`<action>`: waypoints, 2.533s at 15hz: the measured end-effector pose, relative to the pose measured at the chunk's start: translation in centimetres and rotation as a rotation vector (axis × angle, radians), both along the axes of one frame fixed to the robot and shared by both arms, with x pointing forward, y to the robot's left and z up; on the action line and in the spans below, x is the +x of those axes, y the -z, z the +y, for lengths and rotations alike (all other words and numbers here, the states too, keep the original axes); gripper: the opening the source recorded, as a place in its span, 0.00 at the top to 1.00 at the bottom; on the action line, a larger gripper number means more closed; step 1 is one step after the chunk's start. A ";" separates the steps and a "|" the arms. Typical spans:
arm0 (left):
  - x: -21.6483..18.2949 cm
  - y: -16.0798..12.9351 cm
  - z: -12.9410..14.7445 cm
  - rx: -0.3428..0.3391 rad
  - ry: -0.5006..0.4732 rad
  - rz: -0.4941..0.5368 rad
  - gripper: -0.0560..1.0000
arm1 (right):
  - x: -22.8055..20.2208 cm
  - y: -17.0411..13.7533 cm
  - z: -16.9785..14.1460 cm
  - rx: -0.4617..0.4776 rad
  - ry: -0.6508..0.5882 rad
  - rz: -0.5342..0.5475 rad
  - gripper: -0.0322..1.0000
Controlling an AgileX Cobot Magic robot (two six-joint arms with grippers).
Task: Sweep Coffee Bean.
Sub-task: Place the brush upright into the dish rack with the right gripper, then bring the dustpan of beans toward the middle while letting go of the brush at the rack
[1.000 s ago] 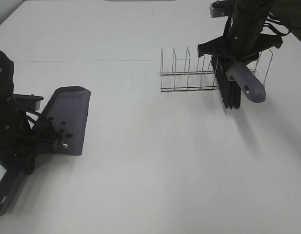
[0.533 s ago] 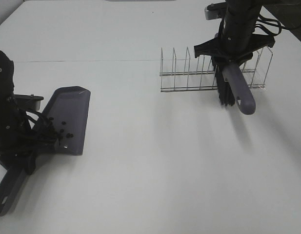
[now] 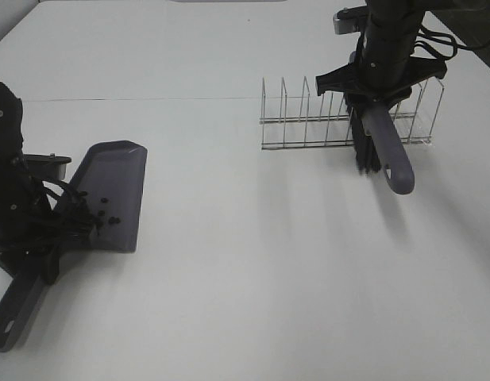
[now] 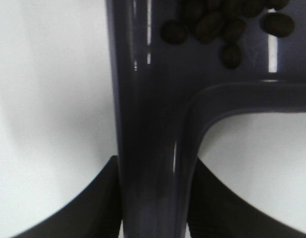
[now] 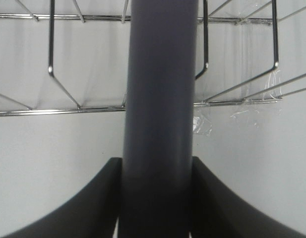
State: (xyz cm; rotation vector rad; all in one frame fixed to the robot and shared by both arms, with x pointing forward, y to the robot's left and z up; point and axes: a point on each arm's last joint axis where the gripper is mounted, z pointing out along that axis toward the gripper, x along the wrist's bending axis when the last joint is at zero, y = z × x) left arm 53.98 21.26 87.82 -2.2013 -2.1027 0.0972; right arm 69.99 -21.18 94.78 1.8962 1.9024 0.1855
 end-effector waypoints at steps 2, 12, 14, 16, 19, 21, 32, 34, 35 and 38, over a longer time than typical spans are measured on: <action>0.0 0.0 0.0 0.000 0.000 0.000 0.63 | 0.0 0.0 0.0 0.001 -0.003 -0.004 0.39; 0.0 0.0 0.0 -0.002 -0.002 0.001 0.63 | -0.2 -3.6 0.1 0.033 -0.018 -0.108 0.24; 0.0 0.0 -0.1 -0.006 -0.007 0.002 0.63 | -0.7 -6.8 -0.1 0.049 -0.023 -0.179 0.24; 0.0 -0.1 -0.2 -0.018 -0.024 0.003 0.63 | -1.6 -9.1 -0.1 0.051 -0.070 -0.196 0.24; -0.1 -0.9 -0.2 -0.023 -0.027 0.000 0.63 | -3.2 -11.3 0.3 0.099 -0.160 -0.154 0.24; 0.3 -2.0 -0.3 -0.028 -0.025 -0.014 0.63 | -4.6 -13.4 0.7 0.155 -0.214 -0.143 0.24; 3.0 -2.2 2.5 -0.048 -0.023 -0.108 0.63 | -16.3 -15.0 -1.1 0.226 -0.325 -0.080 0.24; 3.1 -1.1 2.4 -0.050 -0.028 -0.097 0.63 | -18.2 -14.6 -1.5 0.231 -0.312 -0.074 0.24; 3.1 -0.5 2.4 -0.050 -0.032 -0.080 0.63 | -19.1 -14.8 -1.8 0.233 -0.313 -0.090 0.24; 3.2 0.6 2.2 -0.058 -0.046 -0.056 0.63 | -20.9 -15.5 -2.2 0.238 -0.318 -0.133 0.24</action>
